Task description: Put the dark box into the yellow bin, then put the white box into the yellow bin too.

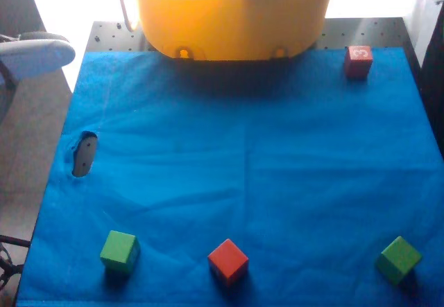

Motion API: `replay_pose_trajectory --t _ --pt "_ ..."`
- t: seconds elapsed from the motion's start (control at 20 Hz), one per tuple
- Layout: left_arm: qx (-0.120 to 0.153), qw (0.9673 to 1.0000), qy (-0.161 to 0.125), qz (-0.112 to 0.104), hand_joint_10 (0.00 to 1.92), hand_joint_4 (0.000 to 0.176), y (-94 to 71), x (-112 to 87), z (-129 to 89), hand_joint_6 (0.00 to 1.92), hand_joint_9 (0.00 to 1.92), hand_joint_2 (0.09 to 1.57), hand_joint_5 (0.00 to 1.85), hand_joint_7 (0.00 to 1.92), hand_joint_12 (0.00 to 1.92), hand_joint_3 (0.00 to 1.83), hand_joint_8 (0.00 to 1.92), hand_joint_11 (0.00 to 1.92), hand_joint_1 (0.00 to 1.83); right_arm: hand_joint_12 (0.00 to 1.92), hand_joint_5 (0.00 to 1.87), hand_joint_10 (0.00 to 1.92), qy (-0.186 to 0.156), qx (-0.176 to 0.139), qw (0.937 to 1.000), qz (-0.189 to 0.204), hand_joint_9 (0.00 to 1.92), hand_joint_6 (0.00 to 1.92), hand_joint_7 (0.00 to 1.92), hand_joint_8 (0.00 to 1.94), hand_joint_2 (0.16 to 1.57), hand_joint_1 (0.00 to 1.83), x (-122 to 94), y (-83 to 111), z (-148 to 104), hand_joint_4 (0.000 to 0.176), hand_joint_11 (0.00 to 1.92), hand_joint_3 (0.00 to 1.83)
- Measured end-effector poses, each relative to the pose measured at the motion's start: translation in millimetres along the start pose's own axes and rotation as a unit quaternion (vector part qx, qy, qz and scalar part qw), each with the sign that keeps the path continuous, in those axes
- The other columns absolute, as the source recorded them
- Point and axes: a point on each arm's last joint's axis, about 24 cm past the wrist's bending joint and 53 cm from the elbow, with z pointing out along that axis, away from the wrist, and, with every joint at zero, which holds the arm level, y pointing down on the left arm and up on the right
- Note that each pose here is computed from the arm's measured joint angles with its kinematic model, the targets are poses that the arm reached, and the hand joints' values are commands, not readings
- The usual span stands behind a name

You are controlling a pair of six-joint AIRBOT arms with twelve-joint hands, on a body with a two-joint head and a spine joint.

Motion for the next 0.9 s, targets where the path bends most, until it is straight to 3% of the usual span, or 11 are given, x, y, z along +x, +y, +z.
replay_pose_trajectory --t 0.05,0.2,0.25,0.45,0.5,0.65,0.7,0.85,0.9 --pt "-0.003 1.0 0.002 -0.004 0.0 0.056 2.1 3.6 0.0 0.01 0.06 0.9 0.06 0.06 0.04 0.0 0.0 0.0 0.87 1.02 1.09 0.29 -0.008 -0.001 1.0 -0.006 1.36 0.71 1.28 0.59 1.03 1.27 -5.5 -0.6 1.5 0.0 1.1 0.0" --pt "-0.004 1.0 0.006 -0.006 0.0 0.057 3.2 6.5 -0.5 0.01 0.06 0.88 0.09 0.09 0.02 0.0 0.01 0.0 0.96 0.99 1.09 0.18 -0.018 0.002 0.9997 -0.018 1.4 0.73 1.33 0.47 1.02 1.28 -16.4 -4.0 4.2 0.0 1.11 0.0" --pt "-0.003 1.0 0.005 -0.006 0.0 0.069 3.0 5.5 -0.5 0.0 0.06 0.89 0.07 0.1 0.0 0.0 0.01 0.0 0.97 0.97 1.08 0.13 -0.023 0.002 0.9995 -0.023 1.38 0.76 1.27 0.58 1.04 1.27 -21.2 -3.1 6.2 0.0 1.07 0.0" --pt "-0.003 0.9999 0.007 -0.015 0.01 0.065 5.6 10.7 -0.4 0.02 0.08 0.91 0.14 0.12 0.01 0.0 0.01 0.02 0.97 0.94 1.05 0.08 -0.043 -0.012 0.9982 -0.039 1.36 0.82 1.2 0.67 1.05 1.25 -33.5 6.1 12.7 0.0 1.05 0.0" --pt "-0.003 0.9999 0.008 -0.015 0.0 0.085 6.4 11.9 -0.4 0.0 0.08 0.89 0.11 0.11 0.02 0.0 0.0 0.05 0.96 1.06 1.04 0.07 -0.039 -0.011 0.9984 -0.04 1.37 0.84 1.18 0.72 1.06 1.25 -30.4 5.3 14.3 0.0 1.01 0.0" --pt "-0.002 0.9997 0.009 -0.02 0.0 0.09 7.1 14.1 -0.4 0.0 0.04 0.9 0.04 0.06 0.02 0.0 0.0 0.04 0.88 1.05 1.03 0.06 -0.041 -0.009 0.9979 -0.05 1.36 0.86 1.18 0.71 1.06 1.25 -31.9 3.5 18.6 0.0 0.95 0.0" --pt "-0.001 0.9997 0.01 -0.022 0.0 0.114 6.9 14.8 -0.4 0.01 0.05 0.89 0.07 0.07 0.02 0.0 0.0 0.04 0.84 1.04 1.01 0.06 -0.046 -0.009 0.9974 -0.055 1.35 0.88 1.19 0.69 1.06 1.25 -35.2 2.8 19.5 0.0 0.94 0.0" --pt "-0.001 0.9996 0.006 -0.027 0.0 0.114 9.5 17.1 -0.3 0.01 0.05 0.86 0.16 0.07 0.02 0.0 0.0 0.03 0.93 1.13 1.02 0.07 -0.05 -0.005 0.9969 -0.061 1.38 0.85 1.2 0.69 1.06 1.26 -36.1 -4.5 24.2 0.0 0.92 0.0" --pt "0.002 0.9995 0.009 -0.031 0.0 0.099 9.4 20.7 -0.3 0.0 0.06 0.83 0.15 0.08 0.03 0.0 0.0 0.07 0.92 1.14 1.02 0.08 -0.05 -0.002 0.9969 -0.061 1.39 0.84 1.2 0.71 1.06 1.26 -35.6 -8.5 26.7 0.0 0.93 0.0"
